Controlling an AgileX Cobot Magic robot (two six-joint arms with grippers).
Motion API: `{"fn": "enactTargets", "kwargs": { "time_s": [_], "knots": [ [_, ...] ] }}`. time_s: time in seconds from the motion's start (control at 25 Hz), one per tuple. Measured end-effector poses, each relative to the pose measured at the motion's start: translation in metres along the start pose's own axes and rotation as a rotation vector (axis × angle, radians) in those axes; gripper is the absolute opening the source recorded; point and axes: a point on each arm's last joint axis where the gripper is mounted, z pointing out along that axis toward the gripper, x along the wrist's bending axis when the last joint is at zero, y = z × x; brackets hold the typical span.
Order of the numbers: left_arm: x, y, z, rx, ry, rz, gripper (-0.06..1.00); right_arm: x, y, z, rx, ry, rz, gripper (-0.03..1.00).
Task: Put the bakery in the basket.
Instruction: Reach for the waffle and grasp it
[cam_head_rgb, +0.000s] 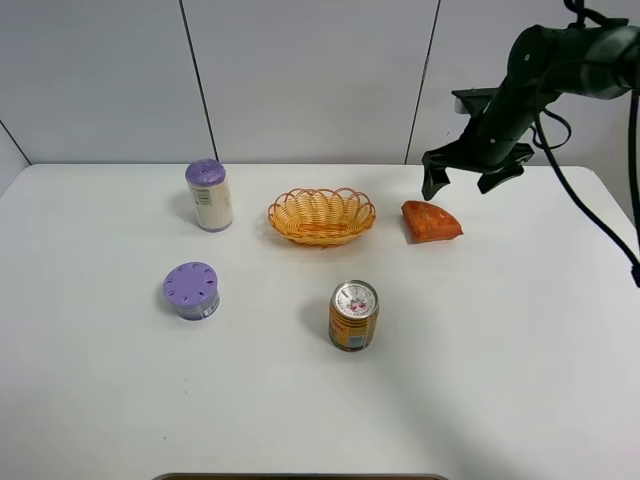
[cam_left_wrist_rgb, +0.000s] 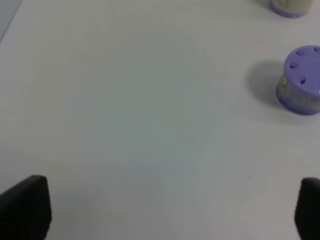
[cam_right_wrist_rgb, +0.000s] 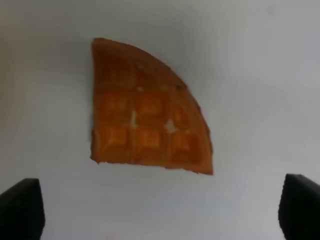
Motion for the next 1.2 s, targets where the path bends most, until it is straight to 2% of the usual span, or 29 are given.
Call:
{"fn": "enactTargets", "kwargs": {
  "time_s": [0.2,0.72,1.2],
  "knots": [
    [0.0,0.0,0.0,0.0,0.0,0.0,0.99,-0.001,0.004,0.026,0.032,0.001,-0.002,0.92],
    [0.0,0.0,0.0,0.0,0.0,0.0,0.99,-0.005,0.006,0.066,0.032,0.018,0.019,0.92],
    [0.0,0.0,0.0,0.0,0.0,0.0,0.99,-0.006,0.012,0.068,-0.033,0.005,0.015,0.92]
  ]
}}
